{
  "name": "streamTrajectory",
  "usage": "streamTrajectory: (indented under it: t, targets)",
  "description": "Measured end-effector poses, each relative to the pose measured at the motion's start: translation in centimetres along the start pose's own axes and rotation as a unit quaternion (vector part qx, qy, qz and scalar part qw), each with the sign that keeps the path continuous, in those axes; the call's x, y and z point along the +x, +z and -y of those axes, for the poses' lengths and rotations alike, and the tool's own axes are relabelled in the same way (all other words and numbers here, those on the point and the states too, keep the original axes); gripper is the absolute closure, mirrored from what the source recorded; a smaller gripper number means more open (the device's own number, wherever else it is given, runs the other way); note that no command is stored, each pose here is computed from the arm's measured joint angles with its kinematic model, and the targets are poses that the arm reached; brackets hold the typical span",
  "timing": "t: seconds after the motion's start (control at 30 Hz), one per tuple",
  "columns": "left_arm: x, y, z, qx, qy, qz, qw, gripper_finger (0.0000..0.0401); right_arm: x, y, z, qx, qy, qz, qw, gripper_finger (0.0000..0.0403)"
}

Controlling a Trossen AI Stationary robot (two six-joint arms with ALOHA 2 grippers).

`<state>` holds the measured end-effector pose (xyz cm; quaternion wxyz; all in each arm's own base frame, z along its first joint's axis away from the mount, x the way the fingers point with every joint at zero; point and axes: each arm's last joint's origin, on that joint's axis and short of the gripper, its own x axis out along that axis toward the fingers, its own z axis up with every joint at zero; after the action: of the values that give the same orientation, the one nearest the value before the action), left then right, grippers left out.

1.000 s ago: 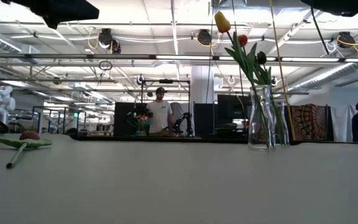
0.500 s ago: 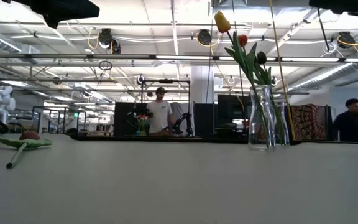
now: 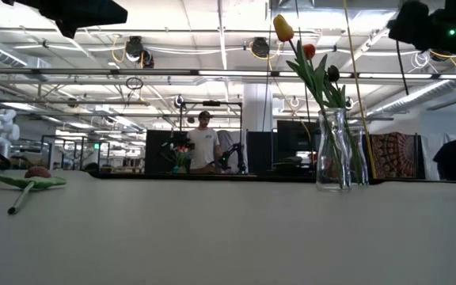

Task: Sort flowers into vase by color
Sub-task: Put the black tulip into the top transparent vase

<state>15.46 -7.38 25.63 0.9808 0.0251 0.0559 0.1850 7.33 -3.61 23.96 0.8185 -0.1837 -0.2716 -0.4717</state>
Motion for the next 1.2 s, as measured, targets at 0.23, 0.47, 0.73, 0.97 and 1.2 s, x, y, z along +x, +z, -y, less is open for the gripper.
streamTrajectory:
  t: [0.23, 0.47, 0.73, 0.97, 1.2]
  targets:
    - [0.3, -0.3, 0.3, 0.008, 0.000, -0.006, 1.000, 0.0335, -0.1, -0.4, -0.2, 0.003, 0.010, -0.014, 1.000, 0.0403]
    - [0.4, -0.3, 0.6, 0.005, 0.000, -0.004, 1.000, 0.0335, 0.1, -0.6, 0.2, 0.001, -0.023, -0.024, 0.999, 0.0403]
    - [0.4, -0.3, 0.5, 0.005, 0.000, -0.003, 1.000, 0.0335, 0.7, -1.1, 1.0, 0.003, -0.072, -0.029, 0.997, 0.0403]
    - [0.4, -0.3, 0.5, 0.005, 0.000, -0.003, 1.000, 0.0335, 2.6, -1.4, 1.4, 0.039, -0.081, -0.031, 0.995, 0.0403]
    - [0.4, -0.3, 0.5, 0.006, 0.001, -0.004, 1.000, 0.0335, 5.2, -2.2, 1.4, 0.043, -0.064, -0.054, 0.996, 0.0403]
